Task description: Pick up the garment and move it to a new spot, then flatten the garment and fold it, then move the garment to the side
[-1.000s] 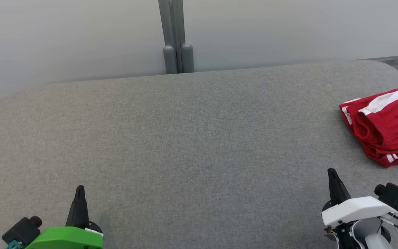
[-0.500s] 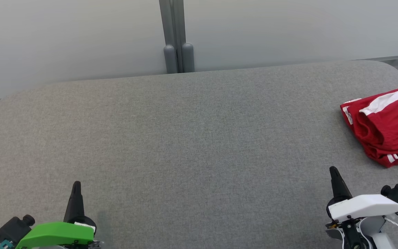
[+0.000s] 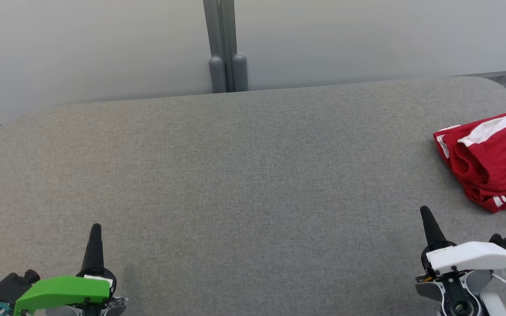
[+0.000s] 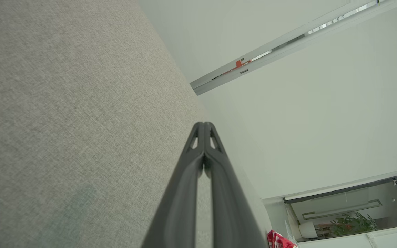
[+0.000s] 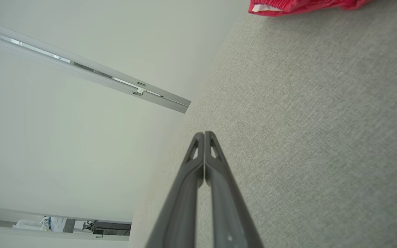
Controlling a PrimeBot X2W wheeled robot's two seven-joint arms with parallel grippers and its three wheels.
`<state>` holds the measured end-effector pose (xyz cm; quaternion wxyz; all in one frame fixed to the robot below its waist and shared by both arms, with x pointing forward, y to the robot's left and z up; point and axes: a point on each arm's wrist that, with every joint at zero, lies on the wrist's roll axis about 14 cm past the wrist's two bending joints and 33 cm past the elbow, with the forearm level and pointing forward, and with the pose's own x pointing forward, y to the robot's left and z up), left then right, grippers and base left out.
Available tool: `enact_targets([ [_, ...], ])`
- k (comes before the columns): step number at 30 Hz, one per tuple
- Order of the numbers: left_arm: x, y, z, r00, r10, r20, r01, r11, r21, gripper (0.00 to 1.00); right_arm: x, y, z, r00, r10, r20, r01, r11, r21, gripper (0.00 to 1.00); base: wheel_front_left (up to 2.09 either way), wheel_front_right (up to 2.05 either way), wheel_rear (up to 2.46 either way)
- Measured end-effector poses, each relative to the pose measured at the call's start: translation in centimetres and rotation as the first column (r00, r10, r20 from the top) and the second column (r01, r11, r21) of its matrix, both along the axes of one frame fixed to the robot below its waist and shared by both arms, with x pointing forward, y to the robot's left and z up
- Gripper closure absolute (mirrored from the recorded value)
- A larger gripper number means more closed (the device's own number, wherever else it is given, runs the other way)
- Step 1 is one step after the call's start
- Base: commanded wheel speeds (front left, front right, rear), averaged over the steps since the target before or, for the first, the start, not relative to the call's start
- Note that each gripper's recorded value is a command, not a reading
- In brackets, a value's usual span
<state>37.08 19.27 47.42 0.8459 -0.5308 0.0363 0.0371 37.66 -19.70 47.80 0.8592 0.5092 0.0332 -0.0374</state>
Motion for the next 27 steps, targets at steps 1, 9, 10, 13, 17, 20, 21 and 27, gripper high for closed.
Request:
enact_targets([
  [1, 0.0, 0.0, 0.1, 1.000, 0.002, 0.002, -0.002, 1.000, -0.013, 1.00, 0.1, 0.0, 0.1, 1.000, 0.000, 0.002, 0.000, 1.000, 0.011, 1.00, 0.00, 0.00, 0.00],
  [9, 0.4, 0.1, 0.5, 1.000, 0.005, 0.014, -0.003, 0.996, -0.087, 1.00, 0.3, -0.1, 0.5, 1.000, -0.004, 0.013, 0.003, 0.996, 0.091, 1.00, 0.00, 0.00, 0.00],
  [10, 0.4, 0.1, 0.6, 1.000, 0.003, 0.015, -0.002, 0.996, -0.093, 1.00, 0.3, -0.1, 0.5, 1.000, -0.006, 0.014, 0.004, 0.995, 0.100, 1.00, 0.00, 0.00, 0.00],
  [13, 0.5, 0.1, 0.6, 1.000, 0.006, 0.017, -0.004, 0.993, -0.116, 1.00, 0.3, -0.1, 0.6, 1.000, -0.006, 0.017, 0.004, 0.992, 0.130, 1.00, 0.00, 0.00, 0.00],
  [17, 0.6, 0.2, 0.8, 1.000, 0.008, 0.021, -0.005, 0.988, -0.153, 1.00, 0.3, -0.1, 0.7, 1.000, -0.008, 0.020, 0.005, 0.986, 0.167, 1.00, 0.00, 0.00, 0.00],
  [20, 0.6, 0.3, 0.9, 1.000, 0.010, 0.023, -0.006, 0.985, -0.173, 1.00, 0.4, -0.1, 0.8, 1.000, -0.010, 0.025, 0.005, 0.981, 0.193, 1.00, 0.00, 0.00, 0.00],
  [21, 0.6, 0.3, 0.9, 1.000, 0.010, 0.024, -0.006, 0.983, -0.183, 1.00, 0.4, -0.1, 0.8, 1.000, -0.010, 0.025, 0.004, 0.979, 0.201, 1.00, 0.00, 0.00, 0.00],
  [27, 0.9, 0.3, 1.4, 0.999, 0.013, 0.038, -0.004, 0.974, -0.226, 1.00, 0.5, -0.1, 1.1, 0.999, -0.010, 0.033, 0.001, 0.968, 0.253, 1.00, 0.00, 0.00, 0.00],
])
